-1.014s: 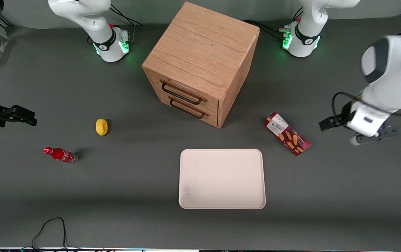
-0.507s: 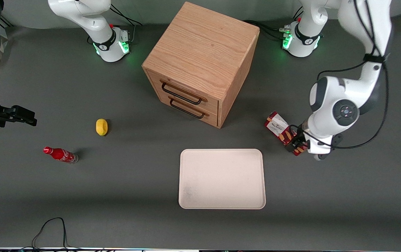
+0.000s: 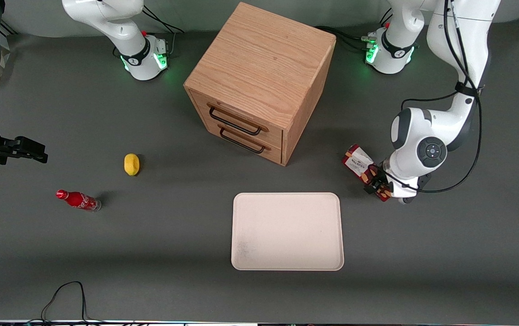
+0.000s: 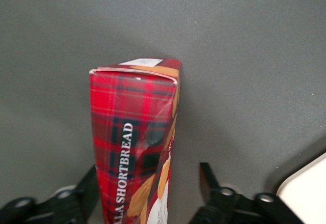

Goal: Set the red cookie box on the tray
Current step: 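Close the left gripper on the shortbread box and lift it, then carry the held box over the white tray and lower it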

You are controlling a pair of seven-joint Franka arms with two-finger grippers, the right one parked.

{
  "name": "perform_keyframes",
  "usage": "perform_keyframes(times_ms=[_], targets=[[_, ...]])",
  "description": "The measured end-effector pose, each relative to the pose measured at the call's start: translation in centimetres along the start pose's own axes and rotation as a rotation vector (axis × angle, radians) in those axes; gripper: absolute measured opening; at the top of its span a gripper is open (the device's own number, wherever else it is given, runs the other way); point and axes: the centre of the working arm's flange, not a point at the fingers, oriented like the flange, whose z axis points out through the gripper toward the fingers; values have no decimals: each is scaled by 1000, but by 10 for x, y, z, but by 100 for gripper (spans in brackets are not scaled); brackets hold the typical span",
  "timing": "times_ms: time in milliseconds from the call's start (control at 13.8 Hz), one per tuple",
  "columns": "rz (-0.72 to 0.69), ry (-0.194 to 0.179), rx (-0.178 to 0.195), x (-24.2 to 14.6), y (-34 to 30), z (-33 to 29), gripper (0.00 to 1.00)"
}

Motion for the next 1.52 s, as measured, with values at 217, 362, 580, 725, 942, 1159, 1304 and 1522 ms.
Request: perform_keyframes(times_ms=[217,362,580,725,942,1159,1304,1522], targets=[[24,1,-1,0,0,-1,41],[117,2,-3,1,4,-7,20],[349,-6,5,9,24,-52,7],[467,15,-20,18,44,-103,7],[642,58,-60,22,64,-172,7],[832,55,-54,21,83,-208,7],[937,58,-50,24,109,-206,7],[1003,57,-39,17,154,-166,7]])
